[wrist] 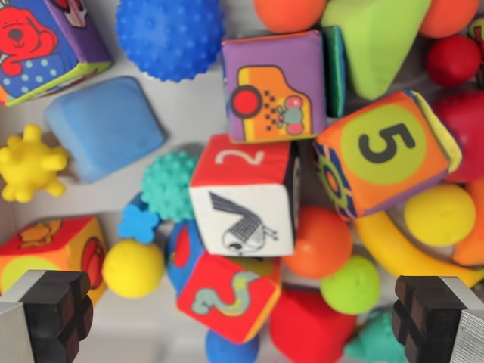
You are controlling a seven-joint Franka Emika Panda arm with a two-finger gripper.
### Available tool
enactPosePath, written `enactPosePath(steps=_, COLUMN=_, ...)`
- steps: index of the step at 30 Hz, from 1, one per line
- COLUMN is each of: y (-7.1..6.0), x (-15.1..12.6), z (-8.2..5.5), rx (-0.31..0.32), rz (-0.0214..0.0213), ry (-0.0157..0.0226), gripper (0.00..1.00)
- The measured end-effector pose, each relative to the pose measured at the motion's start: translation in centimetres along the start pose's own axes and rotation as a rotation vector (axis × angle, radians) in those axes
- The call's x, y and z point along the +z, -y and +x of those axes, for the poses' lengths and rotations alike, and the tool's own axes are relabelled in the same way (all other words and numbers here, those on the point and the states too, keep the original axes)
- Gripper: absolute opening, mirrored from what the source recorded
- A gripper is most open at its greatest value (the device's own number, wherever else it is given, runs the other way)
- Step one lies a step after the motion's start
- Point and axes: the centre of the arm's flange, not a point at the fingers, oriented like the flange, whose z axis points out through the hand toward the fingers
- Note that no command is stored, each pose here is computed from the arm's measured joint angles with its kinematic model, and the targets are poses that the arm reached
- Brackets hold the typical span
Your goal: Pick an object from the bin
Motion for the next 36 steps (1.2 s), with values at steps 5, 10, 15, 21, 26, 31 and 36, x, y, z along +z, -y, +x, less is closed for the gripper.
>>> enactPosePath(steps=5, y=0.0, x=0.0, z=0.0, rx=0.000, rz=0.0000, ry=0.0000, gripper=1.00)
enactPosePath(steps=10, y=0.0, x=0.0, z=0.0, rx=0.000, rz=0.0000, ry=0.0000, gripper=1.00)
enactPosePath(steps=15, y=-0.1, x=0.3, z=-0.1, rx=0.000, rz=-0.0024, ry=0.0019, gripper=1.00)
enactPosePath(steps=21, y=-0.5, x=1.4, z=-0.5, rx=0.002, rz=-0.0016, ry=0.0003, gripper=1.00)
enactPosePath(steps=26, y=-1.0, x=2.6, z=-1.2, rx=0.004, rz=-0.0007, ry=-0.0030, gripper=1.00)
enactPosePath(steps=31, y=-1.6, x=4.0, z=-1.9, rx=0.007, rz=0.0002, ry=-0.0083, gripper=1.00)
enactPosePath(steps=36, y=-2.3, x=5.9, z=-2.9, rx=0.012, rz=0.0005, ry=-0.0138, gripper=1.00)
